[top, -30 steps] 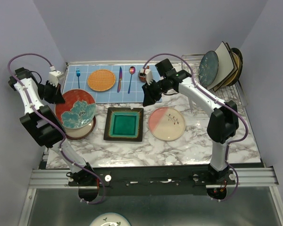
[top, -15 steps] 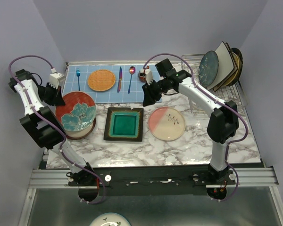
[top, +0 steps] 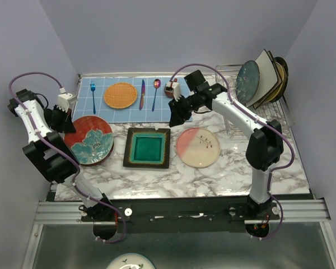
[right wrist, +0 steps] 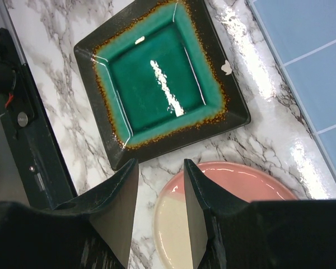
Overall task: Unload the plates from the dish rack
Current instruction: Place the plate at the center of the board.
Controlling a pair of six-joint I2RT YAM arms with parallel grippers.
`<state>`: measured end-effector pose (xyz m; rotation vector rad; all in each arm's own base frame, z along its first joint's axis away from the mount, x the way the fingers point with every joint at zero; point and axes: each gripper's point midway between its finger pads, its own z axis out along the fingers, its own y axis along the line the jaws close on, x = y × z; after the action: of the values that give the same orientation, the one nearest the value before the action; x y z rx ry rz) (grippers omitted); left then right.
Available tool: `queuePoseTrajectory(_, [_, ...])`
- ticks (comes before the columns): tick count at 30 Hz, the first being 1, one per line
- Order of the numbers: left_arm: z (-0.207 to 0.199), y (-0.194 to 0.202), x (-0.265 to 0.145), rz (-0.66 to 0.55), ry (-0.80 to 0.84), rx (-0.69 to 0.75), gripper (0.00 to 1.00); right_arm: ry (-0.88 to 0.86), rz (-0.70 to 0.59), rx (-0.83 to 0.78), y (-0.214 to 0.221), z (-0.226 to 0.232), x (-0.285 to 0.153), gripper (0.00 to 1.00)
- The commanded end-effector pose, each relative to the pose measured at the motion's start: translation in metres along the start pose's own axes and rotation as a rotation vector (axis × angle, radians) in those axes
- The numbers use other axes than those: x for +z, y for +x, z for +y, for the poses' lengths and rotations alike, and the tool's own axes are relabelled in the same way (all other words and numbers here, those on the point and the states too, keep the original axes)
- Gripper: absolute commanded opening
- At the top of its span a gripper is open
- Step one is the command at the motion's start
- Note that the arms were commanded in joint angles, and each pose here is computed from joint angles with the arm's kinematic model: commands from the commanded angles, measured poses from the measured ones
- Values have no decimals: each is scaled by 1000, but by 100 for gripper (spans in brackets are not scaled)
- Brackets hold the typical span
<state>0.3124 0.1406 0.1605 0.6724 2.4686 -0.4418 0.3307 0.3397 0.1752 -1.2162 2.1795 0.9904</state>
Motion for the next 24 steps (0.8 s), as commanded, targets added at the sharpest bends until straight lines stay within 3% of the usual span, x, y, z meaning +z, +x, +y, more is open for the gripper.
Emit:
queuePoseTrajectory(1, [-7, 43, -2, 188, 1, 11, 0, -22, -21, -28, -7, 9, -3, 46])
queuePoseTrajectory(24, [83, 119, 35, 447, -322, 4, 0, -14, -5, -32, -5, 9, 1, 46])
